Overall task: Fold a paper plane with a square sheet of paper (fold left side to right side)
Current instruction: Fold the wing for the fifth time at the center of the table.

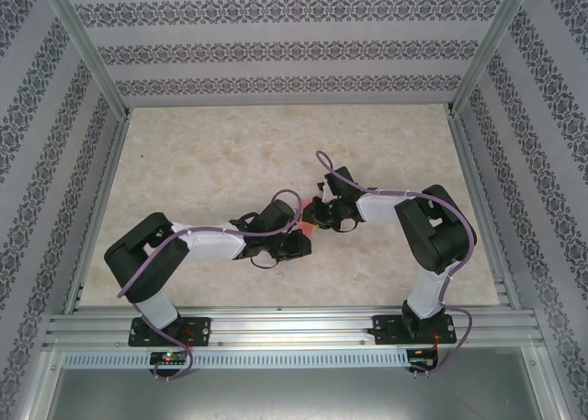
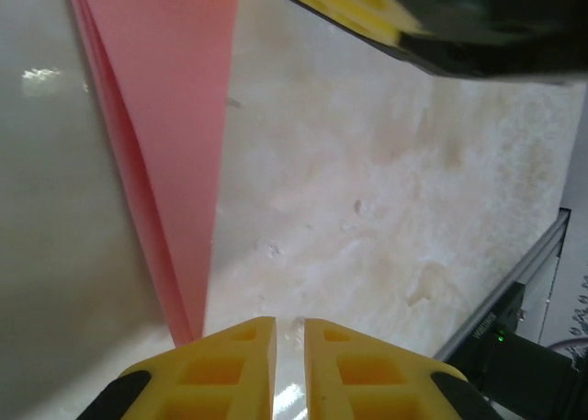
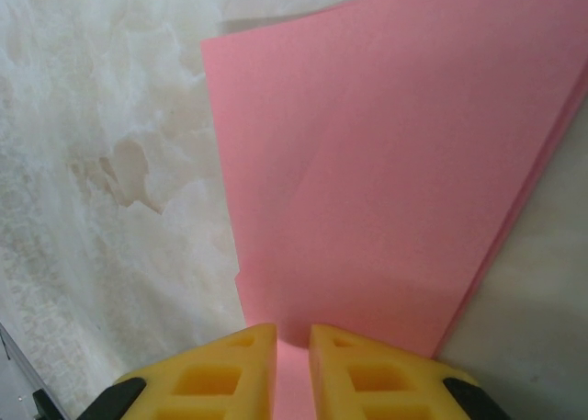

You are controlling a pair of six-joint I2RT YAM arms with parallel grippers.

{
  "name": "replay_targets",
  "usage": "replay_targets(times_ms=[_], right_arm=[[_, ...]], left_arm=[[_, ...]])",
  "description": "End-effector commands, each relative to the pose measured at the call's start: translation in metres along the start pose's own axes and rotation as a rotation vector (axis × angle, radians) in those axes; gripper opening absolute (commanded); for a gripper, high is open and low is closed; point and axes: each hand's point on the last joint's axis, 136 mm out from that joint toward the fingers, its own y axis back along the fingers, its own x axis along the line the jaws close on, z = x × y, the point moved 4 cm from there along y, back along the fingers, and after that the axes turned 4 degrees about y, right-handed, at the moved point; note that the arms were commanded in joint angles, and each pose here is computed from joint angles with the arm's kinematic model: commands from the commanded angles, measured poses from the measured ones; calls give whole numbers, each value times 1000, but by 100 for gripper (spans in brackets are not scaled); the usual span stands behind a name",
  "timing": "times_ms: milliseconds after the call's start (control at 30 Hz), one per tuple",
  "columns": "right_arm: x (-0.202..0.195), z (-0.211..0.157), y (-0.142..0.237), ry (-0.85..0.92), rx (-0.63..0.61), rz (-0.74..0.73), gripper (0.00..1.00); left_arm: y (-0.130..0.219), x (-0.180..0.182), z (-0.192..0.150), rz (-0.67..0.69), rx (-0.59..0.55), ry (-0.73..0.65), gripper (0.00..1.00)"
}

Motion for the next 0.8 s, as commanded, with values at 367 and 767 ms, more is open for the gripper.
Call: replay_targets(times_ms=[367,767], right_arm=[[2,13,31,-3,-87,0,20],[16,-34,21,-82,-10,66,16]], left_arm=[[-15,45,-4,42,-18,65,16],[-17,48,-6,25,-18,78,13]])
